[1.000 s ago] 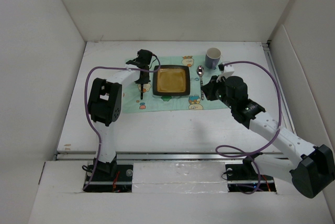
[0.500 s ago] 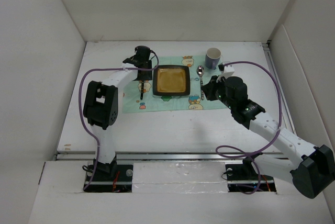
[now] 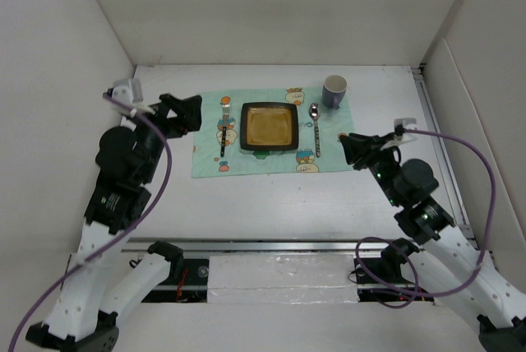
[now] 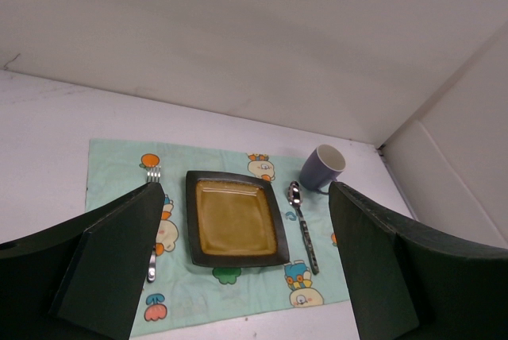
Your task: Set the dinner table for one person
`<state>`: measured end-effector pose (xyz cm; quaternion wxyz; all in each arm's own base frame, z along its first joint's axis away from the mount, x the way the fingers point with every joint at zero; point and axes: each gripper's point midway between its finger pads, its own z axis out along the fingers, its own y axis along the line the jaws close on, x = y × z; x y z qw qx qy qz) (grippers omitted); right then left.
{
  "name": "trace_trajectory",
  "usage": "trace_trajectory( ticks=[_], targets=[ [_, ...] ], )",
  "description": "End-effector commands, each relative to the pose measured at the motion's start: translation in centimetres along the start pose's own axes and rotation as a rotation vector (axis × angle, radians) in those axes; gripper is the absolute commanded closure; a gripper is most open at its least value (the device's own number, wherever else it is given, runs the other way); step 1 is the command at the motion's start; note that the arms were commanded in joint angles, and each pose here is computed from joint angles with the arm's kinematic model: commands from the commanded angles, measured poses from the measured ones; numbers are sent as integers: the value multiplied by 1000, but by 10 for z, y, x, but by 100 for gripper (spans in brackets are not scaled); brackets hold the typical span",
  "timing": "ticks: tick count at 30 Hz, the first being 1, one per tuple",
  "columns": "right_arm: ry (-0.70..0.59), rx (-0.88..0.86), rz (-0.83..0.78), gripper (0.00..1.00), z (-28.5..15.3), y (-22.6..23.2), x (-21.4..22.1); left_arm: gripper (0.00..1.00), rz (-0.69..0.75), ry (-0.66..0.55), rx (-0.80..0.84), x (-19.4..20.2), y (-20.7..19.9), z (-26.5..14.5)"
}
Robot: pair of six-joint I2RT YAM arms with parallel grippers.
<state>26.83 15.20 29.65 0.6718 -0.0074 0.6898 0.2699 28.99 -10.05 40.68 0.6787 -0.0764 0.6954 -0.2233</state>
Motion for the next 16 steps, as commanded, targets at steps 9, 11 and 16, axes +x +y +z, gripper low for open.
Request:
trace_trajectory(
  ticks=[9,11,16],
  targets=[
    [-395,131,152,37,-100,-17,-131,15,-101,-203,-137,3,55,-86],
    [-422,137,155,37,-108,-20,-137,16,-104,-206,-127,3,54,-88],
    [-367,122,158,36,-93,-17,-119,14,-93,-127,-108,23,50,-72]
  ],
)
